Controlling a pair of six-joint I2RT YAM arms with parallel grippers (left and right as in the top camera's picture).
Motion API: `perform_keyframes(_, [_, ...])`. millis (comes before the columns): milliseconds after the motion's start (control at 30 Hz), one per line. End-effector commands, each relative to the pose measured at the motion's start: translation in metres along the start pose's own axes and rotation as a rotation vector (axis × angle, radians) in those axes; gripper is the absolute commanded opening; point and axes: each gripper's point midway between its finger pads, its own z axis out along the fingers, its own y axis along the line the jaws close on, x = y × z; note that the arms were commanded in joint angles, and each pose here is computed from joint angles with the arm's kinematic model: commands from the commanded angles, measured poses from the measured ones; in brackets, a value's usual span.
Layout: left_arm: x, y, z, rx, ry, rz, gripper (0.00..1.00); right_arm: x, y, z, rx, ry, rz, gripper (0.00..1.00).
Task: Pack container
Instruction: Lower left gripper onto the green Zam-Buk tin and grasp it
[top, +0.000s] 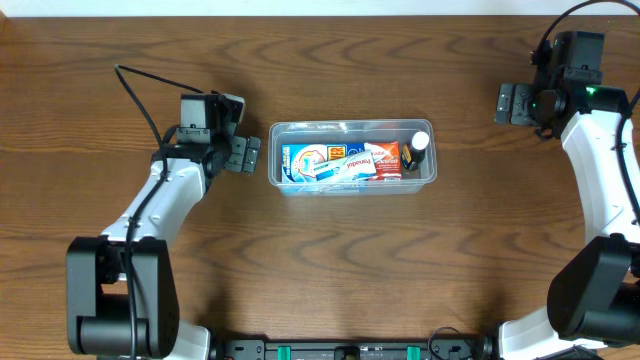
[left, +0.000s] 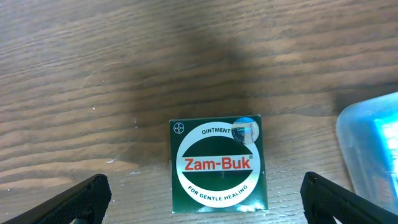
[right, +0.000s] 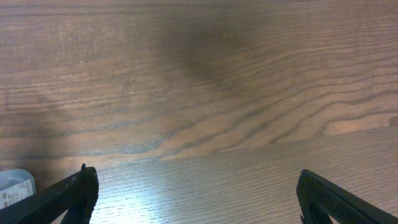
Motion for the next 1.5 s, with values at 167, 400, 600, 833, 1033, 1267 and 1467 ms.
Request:
perform_keyframes(167, [0.023,0.000,0.028,-0.008,0.075,0.030,0.98,-0.005,-0.002,-0.004,0.002,-0.014,0.019,0.99])
perform_keyframes(400, [0.032,-0.001,0.043,-0.001,0.104,0.030,0.98,-0.005,-0.002,-0.004,0.002,-0.014,0.019,0.99])
perform_keyframes(600, [0.034,-0.002,0.046,0.000,0.108,0.030,0.94,-0.005,-0.002,-0.004,0.002,-0.014,0.019,0.99])
perform_keyframes(833, [0.034,-0.002,0.046,0.000,0.107,0.030,0.82,-0.005,-0.002,-0.004,0.002,-0.014,0.018,0.99])
perform_keyframes(1033, [0.030,-0.001,0.046,-0.003,0.095,0.018,0.70,-0.005,-0.002,-0.004,0.002,-0.014,0.019,0.99])
perform_keyframes(1267, [0.026,0.000,0.045,-0.008,0.076,-0.008,0.67,-0.005,-0.002,-0.004,0.002,-0.014,0.019,0.99])
perform_keyframes(1467, [0.008,0.004,0.031,-0.020,0.021,-0.013,0.67,-0.005,-0.002,-0.004,0.002,-0.014,0.018,0.99])
